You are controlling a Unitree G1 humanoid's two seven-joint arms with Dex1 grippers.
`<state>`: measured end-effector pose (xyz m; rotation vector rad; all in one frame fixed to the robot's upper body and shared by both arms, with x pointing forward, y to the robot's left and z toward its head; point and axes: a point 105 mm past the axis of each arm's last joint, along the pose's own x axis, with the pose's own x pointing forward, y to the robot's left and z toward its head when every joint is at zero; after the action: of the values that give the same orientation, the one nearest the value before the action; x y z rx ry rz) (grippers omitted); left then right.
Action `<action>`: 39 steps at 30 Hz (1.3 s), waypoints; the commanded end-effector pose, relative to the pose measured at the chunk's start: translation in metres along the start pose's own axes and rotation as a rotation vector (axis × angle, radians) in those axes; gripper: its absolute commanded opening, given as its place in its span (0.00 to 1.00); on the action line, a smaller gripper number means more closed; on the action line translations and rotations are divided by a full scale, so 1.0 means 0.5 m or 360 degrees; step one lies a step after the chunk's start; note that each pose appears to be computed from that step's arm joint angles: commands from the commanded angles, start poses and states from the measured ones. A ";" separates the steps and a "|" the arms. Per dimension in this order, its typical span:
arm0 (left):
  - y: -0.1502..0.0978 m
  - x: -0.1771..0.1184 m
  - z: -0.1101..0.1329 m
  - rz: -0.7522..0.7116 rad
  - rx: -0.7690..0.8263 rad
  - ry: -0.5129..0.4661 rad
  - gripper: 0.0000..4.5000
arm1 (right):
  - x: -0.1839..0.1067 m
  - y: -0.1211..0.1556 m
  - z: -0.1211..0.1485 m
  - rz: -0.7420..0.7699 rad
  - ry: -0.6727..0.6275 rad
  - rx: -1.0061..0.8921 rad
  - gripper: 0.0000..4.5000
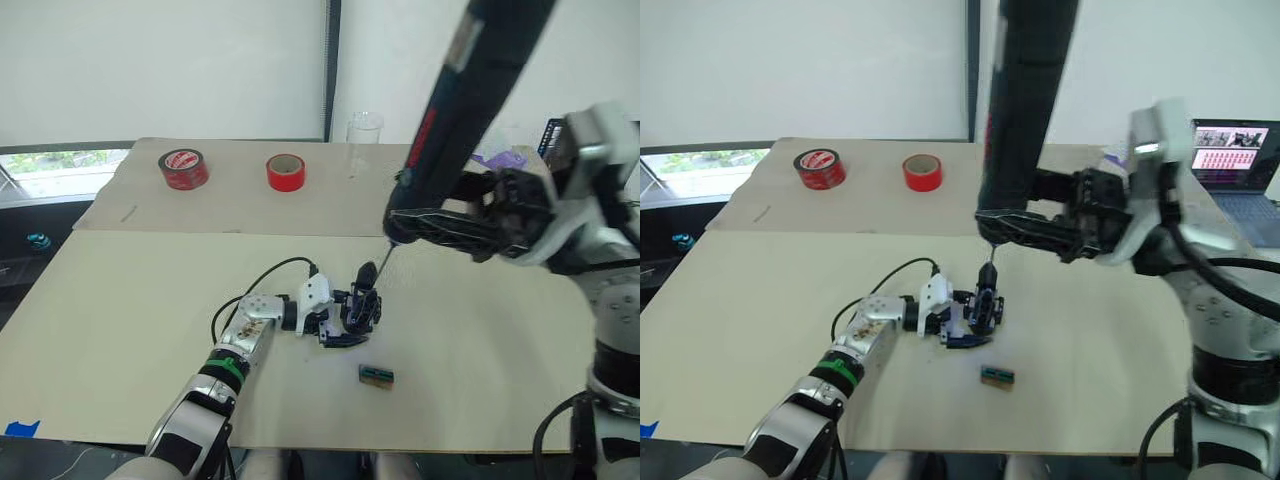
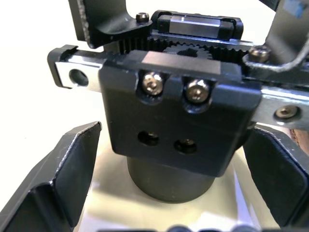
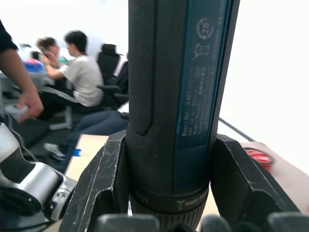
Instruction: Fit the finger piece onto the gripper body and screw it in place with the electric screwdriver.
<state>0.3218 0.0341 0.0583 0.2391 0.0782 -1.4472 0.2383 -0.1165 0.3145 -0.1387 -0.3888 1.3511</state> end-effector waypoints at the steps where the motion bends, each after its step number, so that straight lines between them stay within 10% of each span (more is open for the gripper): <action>1: -0.018 -0.090 -0.052 0.0021 -0.0067 0.0073 0.99 | -0.057 0.000 0.032 -0.0203 0.0016 -0.0095 0.42; 15: -0.047 -0.304 -0.019 0.0094 0.0062 0.0072 0.99 | -0.241 0.070 -0.063 -0.0777 0.0272 -0.0125 0.42; 27: -0.136 -0.145 -0.008 -0.0093 0.0085 0.0105 0.99 | -0.052 0.142 -0.103 -0.0222 -0.0015 0.0063 0.42; 39: -0.180 -0.017 0.010 -0.0257 0.0138 0.0090 0.99 | -0.012 0.156 -0.156 0.0022 -0.0030 0.0106 0.42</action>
<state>0.2368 0.0447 0.0541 0.3534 0.0900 -1.5777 0.1968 -0.0943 0.2057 -0.0425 -0.2813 1.3711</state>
